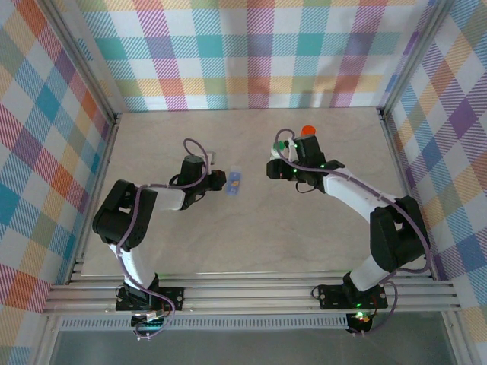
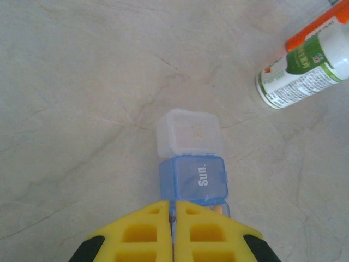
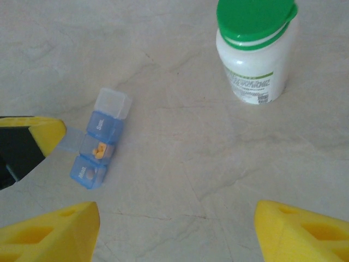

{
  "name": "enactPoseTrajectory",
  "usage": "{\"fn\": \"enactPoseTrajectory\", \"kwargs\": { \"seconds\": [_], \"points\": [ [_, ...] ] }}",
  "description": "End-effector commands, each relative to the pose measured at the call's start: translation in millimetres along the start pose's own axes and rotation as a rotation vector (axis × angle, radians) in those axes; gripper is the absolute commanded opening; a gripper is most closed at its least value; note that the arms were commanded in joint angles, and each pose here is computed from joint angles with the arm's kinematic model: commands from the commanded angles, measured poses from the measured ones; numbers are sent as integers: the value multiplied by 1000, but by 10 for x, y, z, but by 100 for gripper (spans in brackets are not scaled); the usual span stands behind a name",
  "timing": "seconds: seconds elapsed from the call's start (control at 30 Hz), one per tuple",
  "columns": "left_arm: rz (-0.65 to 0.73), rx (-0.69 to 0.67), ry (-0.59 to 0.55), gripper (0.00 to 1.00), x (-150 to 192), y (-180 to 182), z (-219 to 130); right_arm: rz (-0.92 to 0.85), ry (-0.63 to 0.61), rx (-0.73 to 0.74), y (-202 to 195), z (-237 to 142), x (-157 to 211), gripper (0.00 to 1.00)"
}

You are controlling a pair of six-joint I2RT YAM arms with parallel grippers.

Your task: Sort the pills into containers

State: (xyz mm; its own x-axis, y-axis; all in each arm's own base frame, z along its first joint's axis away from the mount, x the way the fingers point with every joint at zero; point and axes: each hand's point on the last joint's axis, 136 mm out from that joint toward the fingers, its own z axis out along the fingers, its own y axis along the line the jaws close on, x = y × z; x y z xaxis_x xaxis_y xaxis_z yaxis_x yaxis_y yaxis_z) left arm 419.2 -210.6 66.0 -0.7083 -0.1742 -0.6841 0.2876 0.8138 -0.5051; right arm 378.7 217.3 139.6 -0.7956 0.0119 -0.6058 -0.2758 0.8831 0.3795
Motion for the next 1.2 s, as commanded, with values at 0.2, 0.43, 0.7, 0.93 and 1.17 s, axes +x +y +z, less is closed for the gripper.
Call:
{"fn": "enactPoseTrajectory", "kwargs": {
  "seconds": [0.2,0.43,0.7,0.93,1.17],
  "points": [
    [189,225,214,1,292,-620,192,-12,-33,40,-40,-168,24,75],
    [369,356,453,2,694,-995,199,7,-82,143,-273,-378,108,75],
    [449,281,511,22,709,-1037,317,56,-35,132,-365,-332,361,76],
    [446,262,411,38,395,-1188,184,83,23,106,-422,-131,510,76],
    [404,173,271,48,60,-1217,-95,85,73,85,-440,130,543,76]
  ]
}}
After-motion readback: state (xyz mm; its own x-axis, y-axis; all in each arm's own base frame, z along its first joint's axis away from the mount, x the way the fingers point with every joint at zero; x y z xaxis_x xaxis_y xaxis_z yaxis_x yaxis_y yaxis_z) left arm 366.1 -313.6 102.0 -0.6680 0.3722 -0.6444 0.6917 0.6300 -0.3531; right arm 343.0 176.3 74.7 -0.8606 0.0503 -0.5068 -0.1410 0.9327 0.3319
